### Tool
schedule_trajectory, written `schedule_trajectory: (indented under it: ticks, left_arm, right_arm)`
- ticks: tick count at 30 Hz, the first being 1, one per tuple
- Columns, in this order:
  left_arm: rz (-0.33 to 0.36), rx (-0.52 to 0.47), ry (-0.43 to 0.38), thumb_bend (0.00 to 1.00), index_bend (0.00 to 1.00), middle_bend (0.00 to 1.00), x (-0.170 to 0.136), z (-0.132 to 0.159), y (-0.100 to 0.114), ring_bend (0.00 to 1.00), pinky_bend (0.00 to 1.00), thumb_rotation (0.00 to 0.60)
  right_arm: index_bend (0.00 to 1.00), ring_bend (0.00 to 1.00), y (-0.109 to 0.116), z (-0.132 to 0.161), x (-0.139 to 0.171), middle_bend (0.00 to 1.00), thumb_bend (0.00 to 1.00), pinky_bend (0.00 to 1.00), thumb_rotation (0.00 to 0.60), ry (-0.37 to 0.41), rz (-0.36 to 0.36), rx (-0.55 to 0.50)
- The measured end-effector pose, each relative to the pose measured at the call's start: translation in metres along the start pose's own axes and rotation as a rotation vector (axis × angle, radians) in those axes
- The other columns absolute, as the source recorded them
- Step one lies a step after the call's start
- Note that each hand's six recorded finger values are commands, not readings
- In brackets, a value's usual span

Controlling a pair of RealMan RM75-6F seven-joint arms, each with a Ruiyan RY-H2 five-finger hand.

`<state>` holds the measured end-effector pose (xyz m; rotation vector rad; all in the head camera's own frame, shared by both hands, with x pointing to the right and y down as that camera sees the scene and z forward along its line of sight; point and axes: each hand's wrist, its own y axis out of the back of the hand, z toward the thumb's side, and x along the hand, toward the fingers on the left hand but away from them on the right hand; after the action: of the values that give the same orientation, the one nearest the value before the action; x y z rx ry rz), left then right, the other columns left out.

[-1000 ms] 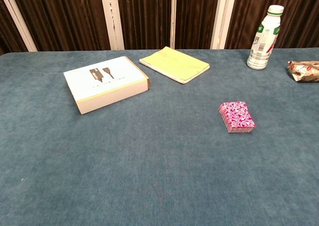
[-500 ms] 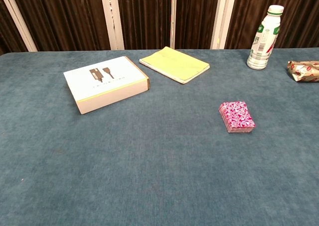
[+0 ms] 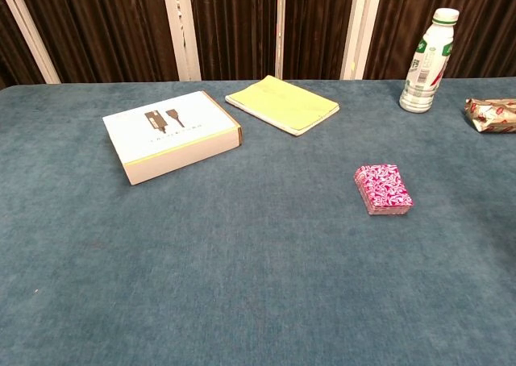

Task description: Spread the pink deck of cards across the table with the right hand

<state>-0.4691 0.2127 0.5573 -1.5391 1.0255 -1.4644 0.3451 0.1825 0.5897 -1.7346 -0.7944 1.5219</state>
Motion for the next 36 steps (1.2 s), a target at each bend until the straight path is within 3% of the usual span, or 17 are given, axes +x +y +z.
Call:
schedule_trajectory:
  ticks: [8,20,36]
  left_arm:
    - [-0.022,-0.021,0.004,0.0,0.0,0.0,0.0,-0.003,-0.001,0.0,0.0,0.6]
    - [-0.067,-0.045,0.014,0.0,0.0,0.0,0.001,-0.005,-0.005,0.0,0.0,0.6]
    - [-0.094,-0.062,0.013,0.0,0.0,0.0,0.002,-0.005,-0.006,0.0,0.0,0.6]
  right_arm:
    - [0.0,0.0,-0.018,0.053,-0.048,0.0,0.21,0.0,0.6,0.051,0.085,0.027]
    - [0.04,0.0,-0.045,0.097,-0.101,0.0,0.21,0.0,0.6,0.041,0.163,0.032]
    - [0.16,0.0,-0.068,0.104,-0.128,0.0,0.21,0.0,0.6,-0.025,0.231,0.04]
